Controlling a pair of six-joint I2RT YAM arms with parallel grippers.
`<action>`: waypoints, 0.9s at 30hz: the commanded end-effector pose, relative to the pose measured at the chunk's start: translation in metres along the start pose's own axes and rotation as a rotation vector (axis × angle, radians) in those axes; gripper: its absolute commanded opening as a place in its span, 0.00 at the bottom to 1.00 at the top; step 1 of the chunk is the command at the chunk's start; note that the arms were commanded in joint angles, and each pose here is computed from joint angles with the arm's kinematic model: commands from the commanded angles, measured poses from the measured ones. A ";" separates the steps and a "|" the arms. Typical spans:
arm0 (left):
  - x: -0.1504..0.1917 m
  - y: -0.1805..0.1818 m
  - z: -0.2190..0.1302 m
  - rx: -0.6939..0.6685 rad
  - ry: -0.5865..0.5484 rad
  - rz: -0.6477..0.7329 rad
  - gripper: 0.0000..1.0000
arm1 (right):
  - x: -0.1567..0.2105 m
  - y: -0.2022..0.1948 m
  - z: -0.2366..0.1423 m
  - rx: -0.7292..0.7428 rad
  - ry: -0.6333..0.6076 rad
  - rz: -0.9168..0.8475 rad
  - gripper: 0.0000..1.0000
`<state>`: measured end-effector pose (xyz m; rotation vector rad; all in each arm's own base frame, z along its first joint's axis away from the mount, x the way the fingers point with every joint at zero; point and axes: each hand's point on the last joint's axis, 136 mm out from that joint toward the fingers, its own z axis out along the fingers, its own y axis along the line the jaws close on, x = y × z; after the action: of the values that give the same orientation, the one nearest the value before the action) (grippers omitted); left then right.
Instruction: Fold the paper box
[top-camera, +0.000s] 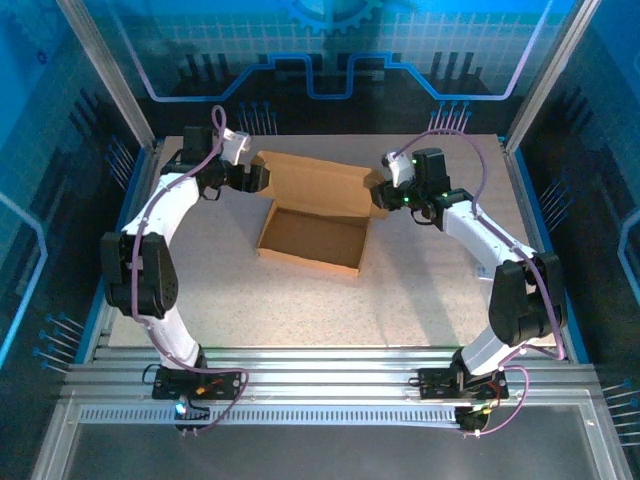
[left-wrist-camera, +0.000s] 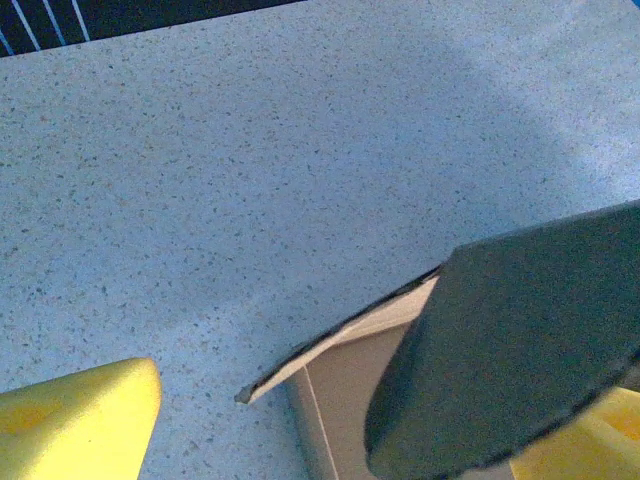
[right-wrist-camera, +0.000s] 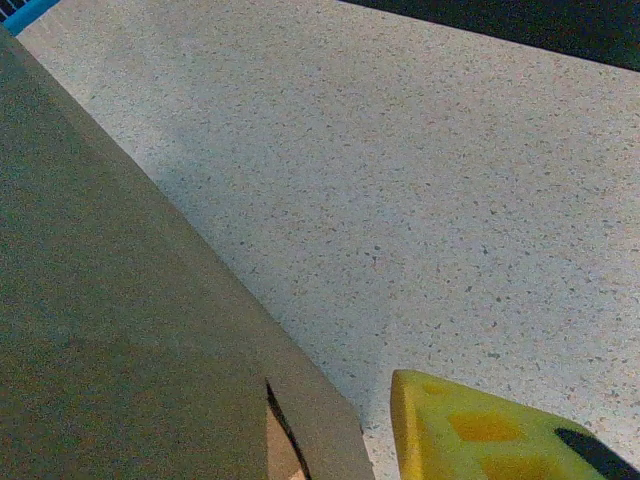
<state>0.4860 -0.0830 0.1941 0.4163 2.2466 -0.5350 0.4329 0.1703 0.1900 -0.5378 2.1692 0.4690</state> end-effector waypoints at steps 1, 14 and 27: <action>-0.012 0.002 0.002 0.029 -0.030 0.072 0.86 | 0.008 0.008 0.002 -0.024 0.022 -0.012 0.37; -0.008 -0.009 0.018 0.163 0.044 0.023 0.66 | 0.010 0.012 0.003 -0.004 0.039 -0.017 0.27; 0.004 -0.013 0.014 0.131 0.111 -0.029 0.46 | 0.018 0.011 -0.002 0.035 0.062 0.018 0.25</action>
<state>0.4889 -0.0984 0.1773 0.4863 2.3264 -0.6808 0.4250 0.1724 0.1751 -0.5234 2.2272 0.4170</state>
